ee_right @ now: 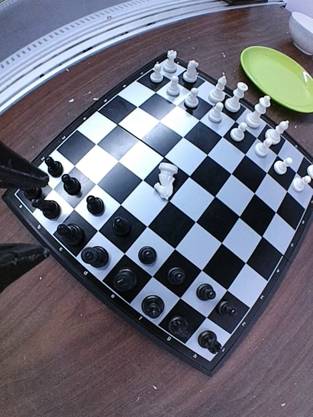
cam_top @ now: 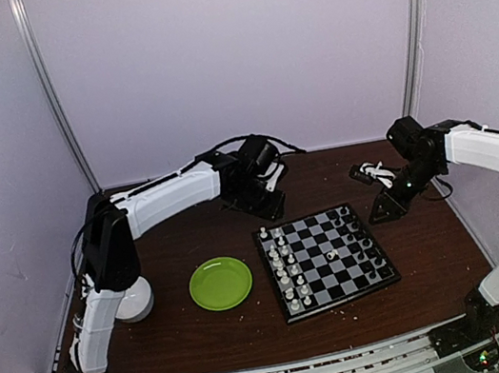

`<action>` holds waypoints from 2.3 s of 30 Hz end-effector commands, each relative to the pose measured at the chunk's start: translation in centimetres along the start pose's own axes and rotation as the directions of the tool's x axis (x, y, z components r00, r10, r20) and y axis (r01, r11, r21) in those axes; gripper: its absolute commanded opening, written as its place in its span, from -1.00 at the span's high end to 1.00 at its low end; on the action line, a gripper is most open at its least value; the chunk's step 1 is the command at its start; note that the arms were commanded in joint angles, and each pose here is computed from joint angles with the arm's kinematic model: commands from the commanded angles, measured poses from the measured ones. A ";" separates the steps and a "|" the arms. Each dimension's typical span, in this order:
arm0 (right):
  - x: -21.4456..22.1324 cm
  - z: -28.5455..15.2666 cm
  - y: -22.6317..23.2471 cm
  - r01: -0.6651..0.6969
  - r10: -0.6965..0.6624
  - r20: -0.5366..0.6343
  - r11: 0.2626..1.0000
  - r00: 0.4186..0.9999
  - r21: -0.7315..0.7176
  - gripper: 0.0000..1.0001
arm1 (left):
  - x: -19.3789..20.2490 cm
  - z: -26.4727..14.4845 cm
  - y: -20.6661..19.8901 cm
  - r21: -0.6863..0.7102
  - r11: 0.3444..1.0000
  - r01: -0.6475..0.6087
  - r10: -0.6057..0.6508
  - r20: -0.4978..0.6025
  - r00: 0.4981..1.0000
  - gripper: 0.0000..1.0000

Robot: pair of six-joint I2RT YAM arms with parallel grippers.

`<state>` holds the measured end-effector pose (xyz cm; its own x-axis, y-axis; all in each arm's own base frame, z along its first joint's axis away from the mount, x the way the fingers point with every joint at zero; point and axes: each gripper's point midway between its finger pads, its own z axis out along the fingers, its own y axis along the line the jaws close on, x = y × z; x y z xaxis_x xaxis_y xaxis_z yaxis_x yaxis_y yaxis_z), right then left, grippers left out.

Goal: Set up the chess pieces on the board
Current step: Place the pawn on a2, then pick up the knight from the chessboard.

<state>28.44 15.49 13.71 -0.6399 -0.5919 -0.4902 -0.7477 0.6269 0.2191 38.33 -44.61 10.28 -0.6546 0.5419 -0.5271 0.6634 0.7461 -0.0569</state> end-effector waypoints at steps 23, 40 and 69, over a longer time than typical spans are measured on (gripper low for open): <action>-1.1 -2.9 -3.4 -0.075 0.062 0.085 0.985 0.994 0.155 0.39 | 2.8 1.3 -15.2 0.275 0.918 -0.284 0.278 0.062 0.959 0.14; -0.7 -2.2 -3.4 -0.074 0.067 0.059 0.988 0.996 0.137 0.39 | 3.8 4.9 -15.1 0.266 0.926 -0.266 0.265 0.042 0.963 0.19; -0.7 -2.0 -3.3 -0.077 0.071 0.052 0.989 0.996 0.126 0.40 | 4.5 5.8 -15.0 0.264 0.924 -0.277 0.279 0.029 0.960 0.68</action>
<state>30.63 12.75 14.21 -0.6872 -0.5246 -0.5025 -0.6671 0.7295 0.1508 27.16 -55.59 4.13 -0.4395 0.7151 -0.5435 0.8875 0.4392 -0.1397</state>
